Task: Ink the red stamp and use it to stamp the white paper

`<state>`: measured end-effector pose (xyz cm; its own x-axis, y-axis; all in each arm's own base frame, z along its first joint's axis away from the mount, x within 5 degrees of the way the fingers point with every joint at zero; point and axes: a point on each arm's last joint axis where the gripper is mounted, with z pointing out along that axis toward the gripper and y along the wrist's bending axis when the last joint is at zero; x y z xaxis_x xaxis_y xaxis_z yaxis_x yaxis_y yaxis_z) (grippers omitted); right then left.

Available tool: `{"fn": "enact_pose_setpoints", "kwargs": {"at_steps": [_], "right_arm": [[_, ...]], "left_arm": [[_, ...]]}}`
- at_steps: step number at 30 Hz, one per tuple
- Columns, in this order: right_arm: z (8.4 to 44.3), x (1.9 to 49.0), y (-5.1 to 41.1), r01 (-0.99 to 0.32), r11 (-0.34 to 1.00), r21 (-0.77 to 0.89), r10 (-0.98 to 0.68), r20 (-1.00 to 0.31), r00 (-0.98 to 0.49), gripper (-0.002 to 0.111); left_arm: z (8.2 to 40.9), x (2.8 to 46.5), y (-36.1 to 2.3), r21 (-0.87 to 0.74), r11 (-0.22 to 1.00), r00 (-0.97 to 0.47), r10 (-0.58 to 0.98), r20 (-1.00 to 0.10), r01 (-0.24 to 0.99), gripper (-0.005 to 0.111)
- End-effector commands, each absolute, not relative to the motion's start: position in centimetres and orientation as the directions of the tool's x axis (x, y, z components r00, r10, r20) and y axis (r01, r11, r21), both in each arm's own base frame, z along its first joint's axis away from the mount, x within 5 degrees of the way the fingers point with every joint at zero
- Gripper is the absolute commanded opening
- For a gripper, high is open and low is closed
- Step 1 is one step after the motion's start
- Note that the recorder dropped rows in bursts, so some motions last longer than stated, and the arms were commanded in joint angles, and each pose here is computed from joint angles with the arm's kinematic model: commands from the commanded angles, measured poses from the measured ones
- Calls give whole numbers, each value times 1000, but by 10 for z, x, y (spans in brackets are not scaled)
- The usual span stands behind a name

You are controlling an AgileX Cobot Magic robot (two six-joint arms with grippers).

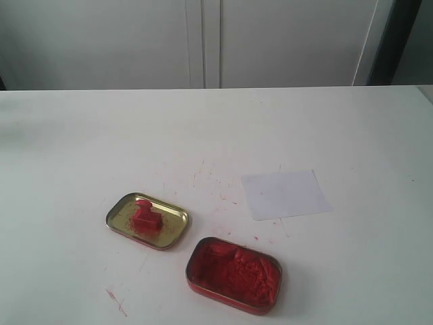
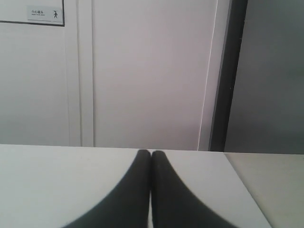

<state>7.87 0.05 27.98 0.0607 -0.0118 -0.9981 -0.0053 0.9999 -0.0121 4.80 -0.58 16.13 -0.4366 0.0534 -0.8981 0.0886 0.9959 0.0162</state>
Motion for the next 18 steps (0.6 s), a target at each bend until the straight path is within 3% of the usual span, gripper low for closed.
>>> {"fn": "enact_pose_setpoints", "kwargs": {"at_steps": [1,18], "right_arm": [[289,88,0,3,1000,-31,-31,-1000,-5,0],[315,129,-1,7,999,-32,-28,-954,-300,0]], "left_arm": [[158,48,-6,8,996,-445,45,-895,86,0],[158,48,-6,8,996,-445,45,-895,86,0]]}}
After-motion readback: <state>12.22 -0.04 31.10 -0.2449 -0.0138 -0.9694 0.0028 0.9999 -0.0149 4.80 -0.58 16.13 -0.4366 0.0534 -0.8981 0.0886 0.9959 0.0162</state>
